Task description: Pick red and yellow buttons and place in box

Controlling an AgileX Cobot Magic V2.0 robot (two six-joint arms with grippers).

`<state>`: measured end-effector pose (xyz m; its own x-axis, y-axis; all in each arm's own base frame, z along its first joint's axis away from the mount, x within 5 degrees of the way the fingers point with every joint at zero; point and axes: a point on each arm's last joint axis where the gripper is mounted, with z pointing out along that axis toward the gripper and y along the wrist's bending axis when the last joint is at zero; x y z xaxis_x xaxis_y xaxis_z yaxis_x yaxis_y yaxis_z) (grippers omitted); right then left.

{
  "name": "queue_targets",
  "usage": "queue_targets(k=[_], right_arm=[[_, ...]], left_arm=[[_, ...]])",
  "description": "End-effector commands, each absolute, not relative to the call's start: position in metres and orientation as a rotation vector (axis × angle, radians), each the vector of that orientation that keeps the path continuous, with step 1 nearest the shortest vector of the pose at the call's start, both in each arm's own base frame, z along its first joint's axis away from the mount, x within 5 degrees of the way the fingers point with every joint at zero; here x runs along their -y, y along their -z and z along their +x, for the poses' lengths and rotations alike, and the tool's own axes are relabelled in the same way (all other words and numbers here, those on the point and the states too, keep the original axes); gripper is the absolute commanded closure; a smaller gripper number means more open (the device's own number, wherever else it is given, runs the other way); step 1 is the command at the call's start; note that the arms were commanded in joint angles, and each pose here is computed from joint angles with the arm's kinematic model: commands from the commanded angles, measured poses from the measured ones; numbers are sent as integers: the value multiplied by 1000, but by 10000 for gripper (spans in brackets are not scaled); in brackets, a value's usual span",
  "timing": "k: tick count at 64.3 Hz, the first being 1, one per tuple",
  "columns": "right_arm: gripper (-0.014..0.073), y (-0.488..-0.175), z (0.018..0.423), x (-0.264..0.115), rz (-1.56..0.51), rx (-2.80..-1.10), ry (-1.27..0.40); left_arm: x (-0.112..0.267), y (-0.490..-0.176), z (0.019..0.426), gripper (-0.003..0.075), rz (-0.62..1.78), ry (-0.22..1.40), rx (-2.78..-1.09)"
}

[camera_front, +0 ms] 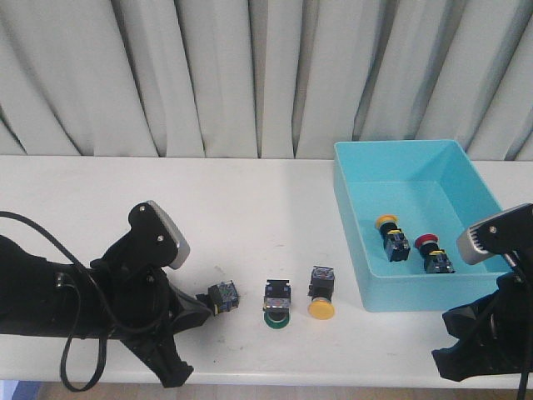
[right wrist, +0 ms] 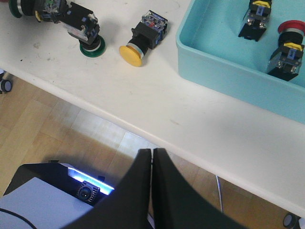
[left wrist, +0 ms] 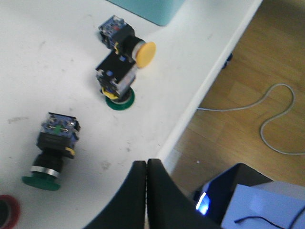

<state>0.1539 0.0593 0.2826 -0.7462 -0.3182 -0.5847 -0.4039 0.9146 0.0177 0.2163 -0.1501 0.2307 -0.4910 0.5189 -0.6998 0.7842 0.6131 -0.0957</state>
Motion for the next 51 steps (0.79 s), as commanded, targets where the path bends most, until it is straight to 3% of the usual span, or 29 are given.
queue_targets(k=[1,7,16,29,51], right_arm=[[602,-295,157,-60,-498,-2395,-200],[602,-295,157,-60,-498,-2395,-198],[602,-295,157,-60,-498,-2395,-199],[602,-295,157,-60,-498,-2395,-199],[601,-295,157,-60,-498,-2395,-198]], left_arm=[[149,-254,221,728,931,513,-2112],[145,-263,217,728,930,489,-2087],[123,-284,208,728,780,307,-1988],[78,-292,165,728,570,196,-1825],[15,-249,85,728,237,42,-1670]])
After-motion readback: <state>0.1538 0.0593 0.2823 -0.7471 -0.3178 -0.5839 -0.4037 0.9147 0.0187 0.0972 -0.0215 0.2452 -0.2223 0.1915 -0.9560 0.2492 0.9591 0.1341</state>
